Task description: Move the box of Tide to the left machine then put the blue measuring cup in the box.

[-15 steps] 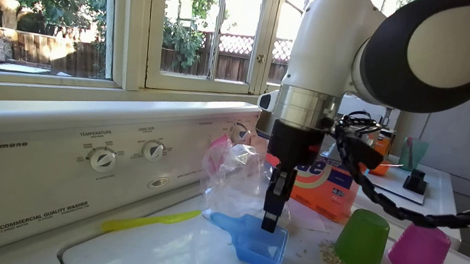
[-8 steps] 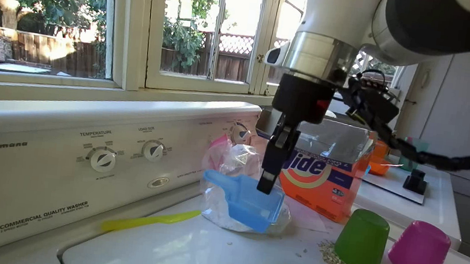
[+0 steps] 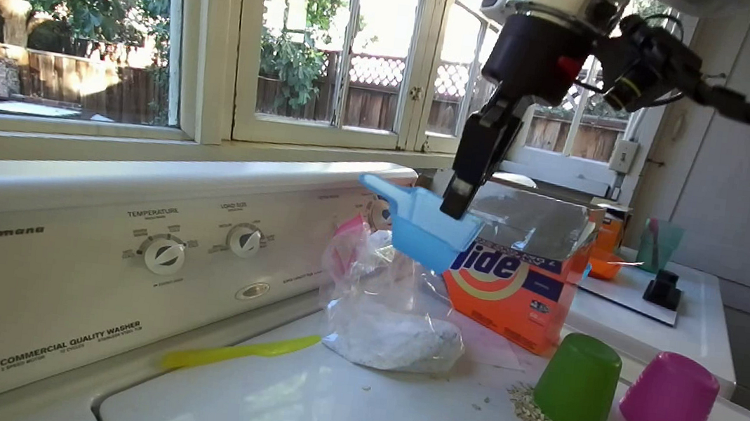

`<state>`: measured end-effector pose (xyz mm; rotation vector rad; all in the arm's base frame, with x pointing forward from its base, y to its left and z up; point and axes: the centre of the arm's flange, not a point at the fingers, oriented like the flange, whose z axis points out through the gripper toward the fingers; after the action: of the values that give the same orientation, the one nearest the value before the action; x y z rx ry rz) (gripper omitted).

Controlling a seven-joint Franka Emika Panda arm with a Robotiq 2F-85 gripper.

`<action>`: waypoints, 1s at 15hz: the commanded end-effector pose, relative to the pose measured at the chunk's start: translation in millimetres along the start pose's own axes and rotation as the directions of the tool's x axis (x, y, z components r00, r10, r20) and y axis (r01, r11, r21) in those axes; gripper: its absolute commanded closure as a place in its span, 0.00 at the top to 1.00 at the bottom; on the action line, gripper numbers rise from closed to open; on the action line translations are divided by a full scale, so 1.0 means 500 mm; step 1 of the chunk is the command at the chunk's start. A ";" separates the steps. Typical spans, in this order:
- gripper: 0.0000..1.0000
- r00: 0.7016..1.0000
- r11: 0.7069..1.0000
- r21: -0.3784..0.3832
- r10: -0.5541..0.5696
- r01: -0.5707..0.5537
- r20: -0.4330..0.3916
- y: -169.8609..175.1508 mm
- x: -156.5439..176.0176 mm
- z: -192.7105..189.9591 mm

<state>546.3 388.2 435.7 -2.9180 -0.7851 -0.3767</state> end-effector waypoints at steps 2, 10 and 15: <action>0.01 0.992 0.992 -0.049 0.112 -0.115 -0.065 0.046 -0.072 -0.086; 0.01 0.951 0.953 -0.108 0.265 -0.284 -0.159 0.151 -0.133 -0.172; 0.01 0.948 0.951 -0.153 0.233 -0.268 -0.215 0.198 -0.143 -0.186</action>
<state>527.2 269.8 509.1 -3.0131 -0.3669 -0.6639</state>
